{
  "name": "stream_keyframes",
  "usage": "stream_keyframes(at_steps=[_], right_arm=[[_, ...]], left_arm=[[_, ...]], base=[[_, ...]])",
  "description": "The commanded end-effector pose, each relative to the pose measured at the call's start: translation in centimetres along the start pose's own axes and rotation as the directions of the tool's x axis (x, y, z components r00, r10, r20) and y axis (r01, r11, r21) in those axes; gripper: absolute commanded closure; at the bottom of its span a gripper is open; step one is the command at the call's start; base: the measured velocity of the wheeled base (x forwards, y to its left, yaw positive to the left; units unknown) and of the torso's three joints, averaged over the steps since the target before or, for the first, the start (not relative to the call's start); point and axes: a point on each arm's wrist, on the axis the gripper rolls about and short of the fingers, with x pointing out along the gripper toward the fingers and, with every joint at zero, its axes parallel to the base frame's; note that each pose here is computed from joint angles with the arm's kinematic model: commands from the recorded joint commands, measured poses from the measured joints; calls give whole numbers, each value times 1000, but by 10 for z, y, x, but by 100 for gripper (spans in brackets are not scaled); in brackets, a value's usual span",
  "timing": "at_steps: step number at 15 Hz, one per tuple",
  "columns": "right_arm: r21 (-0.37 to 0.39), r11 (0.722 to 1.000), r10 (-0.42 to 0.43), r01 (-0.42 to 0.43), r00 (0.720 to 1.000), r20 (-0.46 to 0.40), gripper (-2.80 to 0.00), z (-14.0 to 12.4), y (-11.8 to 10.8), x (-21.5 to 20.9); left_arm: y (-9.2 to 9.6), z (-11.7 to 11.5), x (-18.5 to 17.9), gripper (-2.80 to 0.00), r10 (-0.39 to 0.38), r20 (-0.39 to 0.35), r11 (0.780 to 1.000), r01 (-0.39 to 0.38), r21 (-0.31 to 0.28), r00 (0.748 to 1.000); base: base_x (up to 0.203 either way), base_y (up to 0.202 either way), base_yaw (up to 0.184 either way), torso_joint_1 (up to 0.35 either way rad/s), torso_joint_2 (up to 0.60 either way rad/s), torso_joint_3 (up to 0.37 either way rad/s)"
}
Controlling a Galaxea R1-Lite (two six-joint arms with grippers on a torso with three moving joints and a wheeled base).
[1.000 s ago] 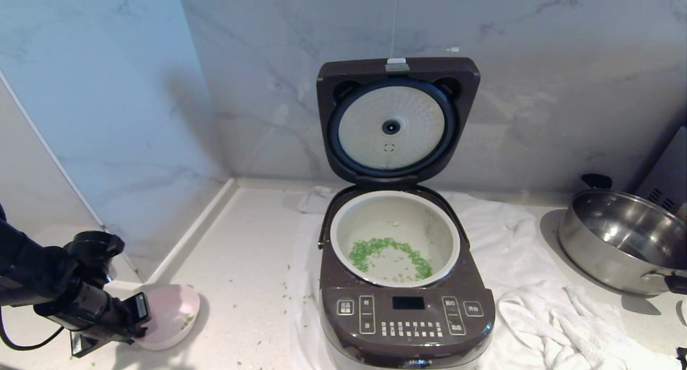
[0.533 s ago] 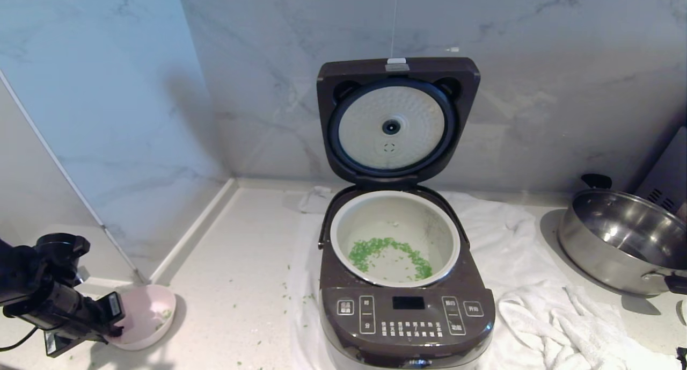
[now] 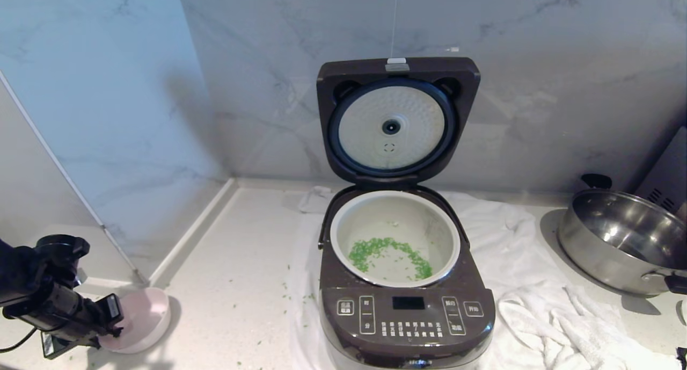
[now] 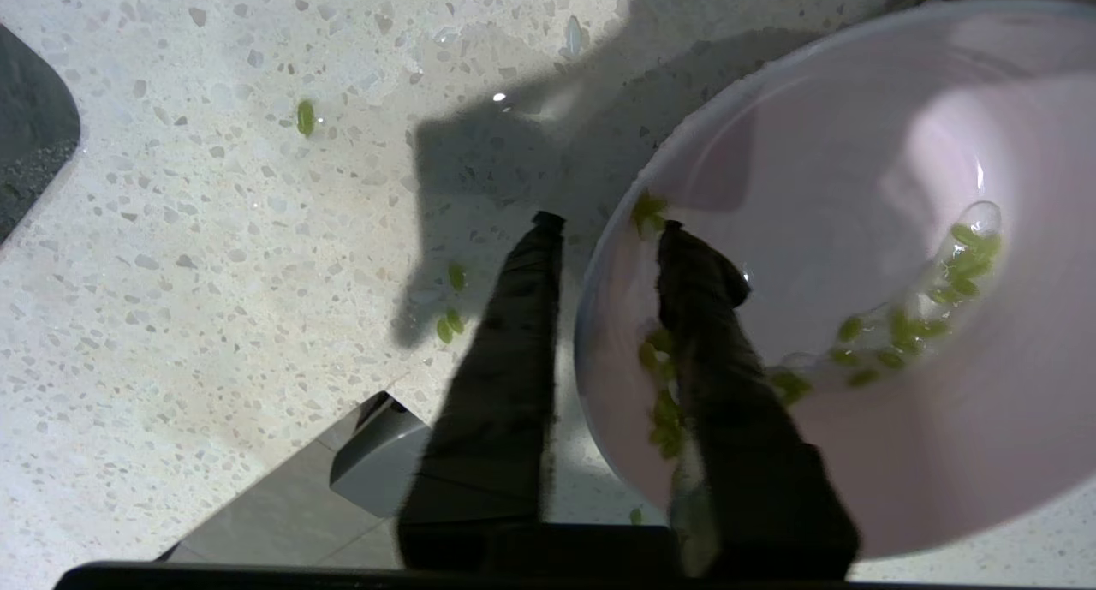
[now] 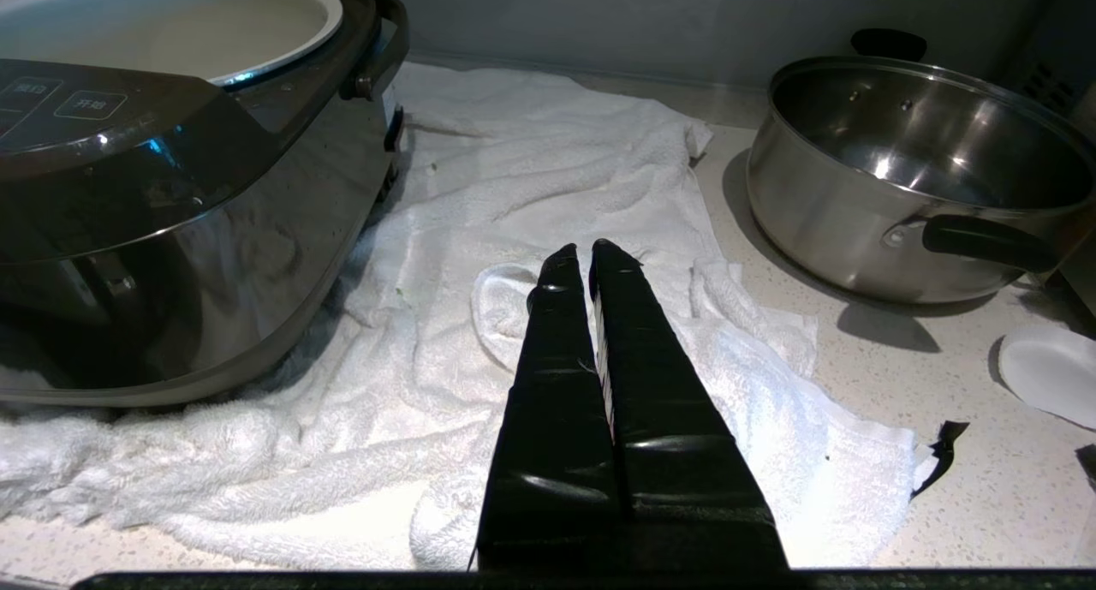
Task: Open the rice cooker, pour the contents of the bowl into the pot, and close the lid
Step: Place the bowl on the table, then turn on the tap
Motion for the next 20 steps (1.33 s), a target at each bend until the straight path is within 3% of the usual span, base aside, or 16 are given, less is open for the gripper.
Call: stream_keyframes(at_steps=[1,5,8,14,17,20], right_arm=[[-1,1000,1,-1,1000,-1,0,0,0,0],[-1,1000,1,-1,1000,-1,0,0,0,0],[-1,1000,0,0,1000,-1,0,0,0,0],[-1,1000,0,0,1000,-1,0,0,0,0],[-1,1000,0,0,1000,-1,0,0,0,0],[-1,1000,0,0,1000,-1,0,0,0,0]], left_arm=[[-1,-1,-1,-280,-6,-1,1000,6,0,1000],[-2,-1,-10,-280,-24,21,1000,24,2,999],[-10,-2,-40,-280,-92,53,995,91,27,994],[-26,-27,-92,-280,-193,68,975,184,124,979],[-34,-50,-107,-280,-246,65,950,227,216,967],[-41,-89,-131,-280,-358,51,879,318,356,932]], base=[[0,0,0,0,0,0],[0,0,0,0,0,0],[0,0,0,0,0,0],[0,0,0,0,0,0],[0,0,0,0,0,0],[0,0,0,0,0,0]])
